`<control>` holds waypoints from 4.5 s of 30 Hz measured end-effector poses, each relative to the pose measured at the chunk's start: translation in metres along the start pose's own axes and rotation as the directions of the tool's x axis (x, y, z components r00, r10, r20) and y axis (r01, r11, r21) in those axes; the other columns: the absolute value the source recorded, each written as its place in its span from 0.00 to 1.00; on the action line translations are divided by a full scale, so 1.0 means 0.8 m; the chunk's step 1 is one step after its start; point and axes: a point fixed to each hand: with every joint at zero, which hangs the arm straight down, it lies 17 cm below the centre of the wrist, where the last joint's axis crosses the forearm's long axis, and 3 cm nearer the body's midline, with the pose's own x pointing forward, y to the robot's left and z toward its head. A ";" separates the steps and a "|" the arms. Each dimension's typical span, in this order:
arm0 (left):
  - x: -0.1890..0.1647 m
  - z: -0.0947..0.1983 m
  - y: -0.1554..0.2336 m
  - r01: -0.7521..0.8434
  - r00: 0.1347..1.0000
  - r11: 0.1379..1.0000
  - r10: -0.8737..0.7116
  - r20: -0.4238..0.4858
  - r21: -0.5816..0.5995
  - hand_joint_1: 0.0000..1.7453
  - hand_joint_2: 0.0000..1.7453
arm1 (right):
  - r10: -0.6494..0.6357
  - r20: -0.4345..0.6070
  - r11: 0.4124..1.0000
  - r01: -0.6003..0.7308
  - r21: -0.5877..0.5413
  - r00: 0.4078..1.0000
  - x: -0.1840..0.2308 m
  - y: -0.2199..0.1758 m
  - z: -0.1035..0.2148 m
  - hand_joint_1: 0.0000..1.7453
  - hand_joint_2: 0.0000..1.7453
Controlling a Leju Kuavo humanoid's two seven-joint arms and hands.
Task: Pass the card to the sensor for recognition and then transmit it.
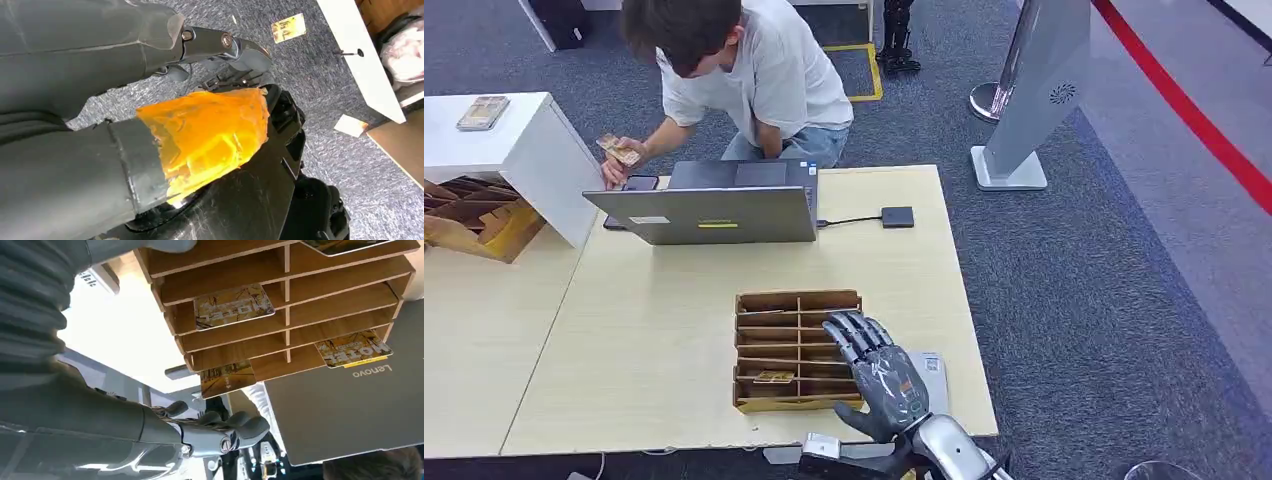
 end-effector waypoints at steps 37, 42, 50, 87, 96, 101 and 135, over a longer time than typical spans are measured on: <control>0.006 -0.002 0.000 0.004 1.000 1.000 -0.004 0.011 -0.012 0.00 0.00 | -0.001 0.009 1.000 0.001 0.012 1.000 0.000 -0.001 -0.012 0.30 1.00; 0.008 -0.003 0.001 0.006 1.000 1.000 -0.006 0.014 -0.012 0.00 0.00 | -0.001 0.010 1.000 0.001 0.013 1.000 0.001 -0.001 -0.012 0.31 1.00; 0.010 -0.003 0.001 0.009 1.000 1.000 -0.008 0.017 -0.014 0.00 0.00 | -0.003 0.009 0.999 0.003 0.034 1.000 0.000 0.005 -0.017 0.29 1.00; 0.011 -0.004 0.000 0.007 1.000 1.000 -0.006 0.019 -0.022 0.00 0.00 | -0.008 -0.003 0.996 0.008 0.084 1.000 -0.004 0.026 -0.026 0.78 1.00; 0.011 -0.003 0.000 0.008 1.000 1.000 -0.008 0.019 -0.019 0.00 0.00 | -0.013 -0.003 0.997 0.013 0.082 1.000 -0.003 0.025 -0.028 0.80 1.00; 0.010 -0.003 0.003 0.011 1.000 1.000 -0.010 0.019 -0.016 0.00 0.00 | -0.014 -0.003 0.996 0.014 0.085 1.000 -0.003 0.025 -0.028 0.82 1.00; 0.015 -0.002 0.006 0.013 0.999 1.000 -0.012 0.048 -0.006 0.00 1.00 | -0.028 0.083 0.987 0.040 -0.153 0.996 0.035 -0.055 -0.037 1.00 1.00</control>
